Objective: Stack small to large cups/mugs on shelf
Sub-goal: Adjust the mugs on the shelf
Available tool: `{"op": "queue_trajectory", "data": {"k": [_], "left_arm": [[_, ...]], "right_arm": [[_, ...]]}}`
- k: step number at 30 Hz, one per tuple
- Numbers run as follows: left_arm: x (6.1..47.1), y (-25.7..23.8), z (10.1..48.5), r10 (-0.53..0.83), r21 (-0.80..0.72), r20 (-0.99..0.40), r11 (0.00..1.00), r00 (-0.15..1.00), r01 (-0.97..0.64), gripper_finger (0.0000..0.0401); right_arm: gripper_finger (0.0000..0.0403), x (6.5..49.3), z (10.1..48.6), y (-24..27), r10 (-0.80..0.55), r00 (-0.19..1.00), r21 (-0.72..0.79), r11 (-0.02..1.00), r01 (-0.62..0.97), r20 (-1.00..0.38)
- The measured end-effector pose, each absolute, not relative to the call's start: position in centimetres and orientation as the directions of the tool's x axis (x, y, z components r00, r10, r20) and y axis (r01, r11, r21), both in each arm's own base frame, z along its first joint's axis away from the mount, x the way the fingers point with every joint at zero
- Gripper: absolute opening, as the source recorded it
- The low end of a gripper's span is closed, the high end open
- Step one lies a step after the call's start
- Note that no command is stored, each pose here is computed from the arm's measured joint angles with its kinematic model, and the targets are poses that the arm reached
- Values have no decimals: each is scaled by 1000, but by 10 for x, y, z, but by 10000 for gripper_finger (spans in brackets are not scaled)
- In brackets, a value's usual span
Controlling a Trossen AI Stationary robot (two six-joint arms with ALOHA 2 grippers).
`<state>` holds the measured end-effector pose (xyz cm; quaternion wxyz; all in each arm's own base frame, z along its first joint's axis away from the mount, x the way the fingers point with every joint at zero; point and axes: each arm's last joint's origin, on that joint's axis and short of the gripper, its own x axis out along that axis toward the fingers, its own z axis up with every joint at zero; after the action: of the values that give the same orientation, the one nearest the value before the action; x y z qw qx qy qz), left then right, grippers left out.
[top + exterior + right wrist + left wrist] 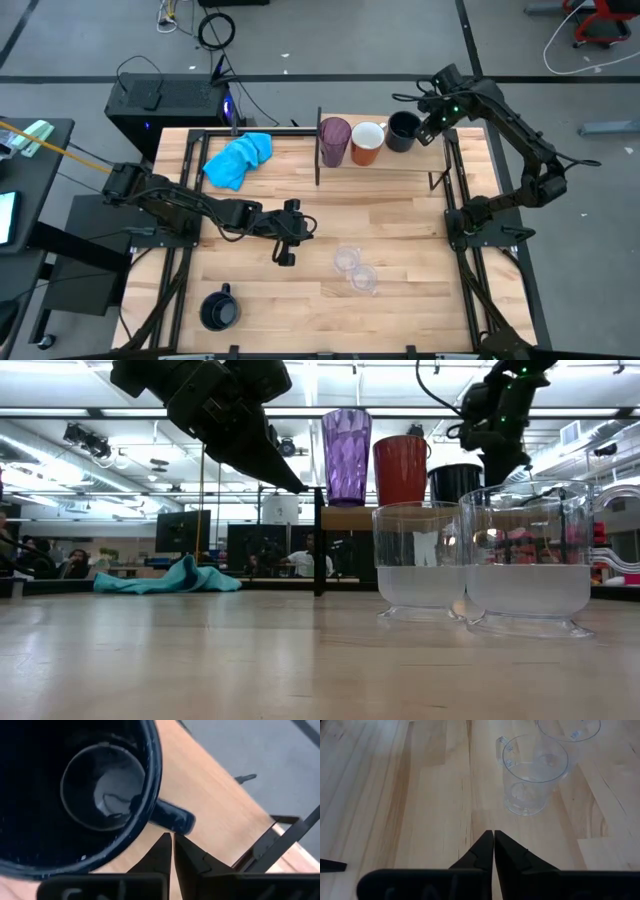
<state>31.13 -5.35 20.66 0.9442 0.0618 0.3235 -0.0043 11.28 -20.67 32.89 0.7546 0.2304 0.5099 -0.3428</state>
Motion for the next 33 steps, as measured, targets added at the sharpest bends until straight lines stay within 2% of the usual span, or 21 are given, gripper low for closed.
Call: {"op": "queue_trajectory", "data": {"k": [9, 18, 25, 33], "left_arm": [[311, -53, 207, 32, 114, -612, 992, 791, 48, 14], [311, -53, 207, 32, 113, -612, 992, 790, 48, 24], [311, -53, 207, 32, 114, -612, 992, 790, 48, 17], [311, -54, 207, 32, 114, -612, 992, 790, 48, 16]], "right_arm": [[7, 115, 331, -212, -335, 264, -22, 655, 755, -904], [10, 116, 332, -213, -355, 275, -35, 665, 746, -894], [8, 116, 341, -214, -385, 290, -49, 670, 741, -876], [8, 112, 348, -207, -404, 256, -85, 659, 747, -878]]}}
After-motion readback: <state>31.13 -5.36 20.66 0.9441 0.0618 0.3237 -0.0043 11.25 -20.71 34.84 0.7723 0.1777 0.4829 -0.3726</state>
